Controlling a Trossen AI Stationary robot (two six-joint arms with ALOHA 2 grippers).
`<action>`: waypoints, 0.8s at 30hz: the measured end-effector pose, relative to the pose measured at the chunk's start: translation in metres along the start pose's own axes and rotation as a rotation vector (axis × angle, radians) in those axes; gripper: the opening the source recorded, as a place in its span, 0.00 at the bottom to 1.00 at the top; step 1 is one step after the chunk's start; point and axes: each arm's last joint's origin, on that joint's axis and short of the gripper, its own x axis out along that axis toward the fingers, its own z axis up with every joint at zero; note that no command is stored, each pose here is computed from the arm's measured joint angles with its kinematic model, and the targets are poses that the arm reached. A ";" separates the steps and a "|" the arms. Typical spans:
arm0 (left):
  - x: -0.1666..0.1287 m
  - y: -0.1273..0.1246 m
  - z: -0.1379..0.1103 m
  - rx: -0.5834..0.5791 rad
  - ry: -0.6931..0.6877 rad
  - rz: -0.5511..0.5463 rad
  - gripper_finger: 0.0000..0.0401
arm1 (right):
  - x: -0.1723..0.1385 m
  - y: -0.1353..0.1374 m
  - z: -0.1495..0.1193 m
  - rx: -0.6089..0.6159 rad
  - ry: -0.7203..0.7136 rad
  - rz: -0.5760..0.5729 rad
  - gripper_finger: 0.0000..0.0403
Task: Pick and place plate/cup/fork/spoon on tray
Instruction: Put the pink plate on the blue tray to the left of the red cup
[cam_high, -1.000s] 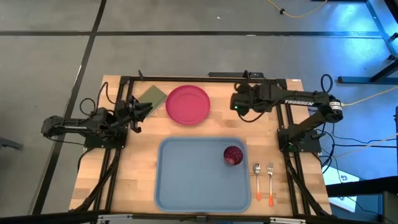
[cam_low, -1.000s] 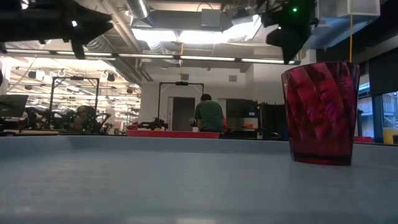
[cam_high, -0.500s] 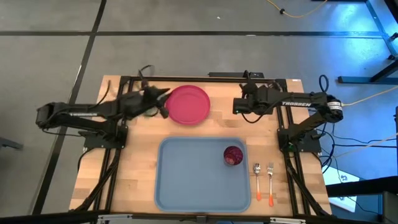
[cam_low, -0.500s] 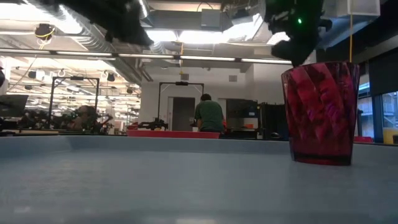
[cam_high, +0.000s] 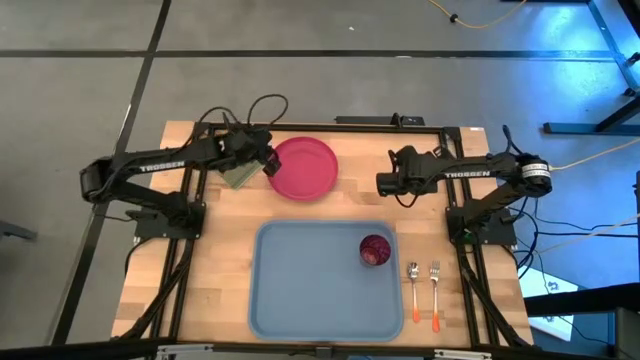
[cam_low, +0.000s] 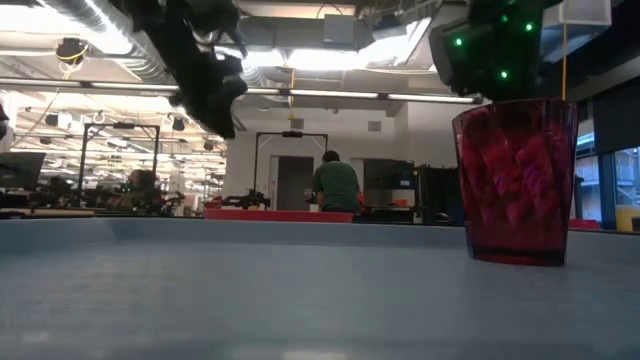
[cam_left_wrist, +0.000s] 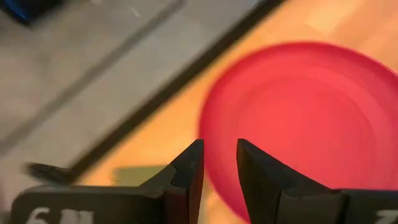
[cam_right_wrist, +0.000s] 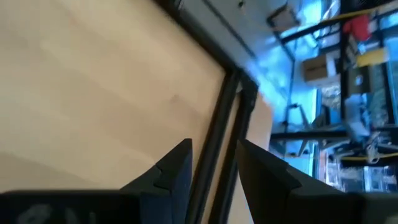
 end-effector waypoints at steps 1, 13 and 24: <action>0.005 0.002 -0.001 -0.017 0.027 -0.033 0.22 | 0.002 0.002 -0.002 -0.004 0.014 0.004 0.33; 0.065 0.035 -0.014 -0.169 0.239 -0.010 0.22 | 0.015 0.008 -0.016 -0.018 0.071 0.011 0.33; 0.094 0.030 -0.030 -0.163 0.363 -0.028 0.22 | 0.015 0.009 -0.015 -0.042 0.070 0.014 0.33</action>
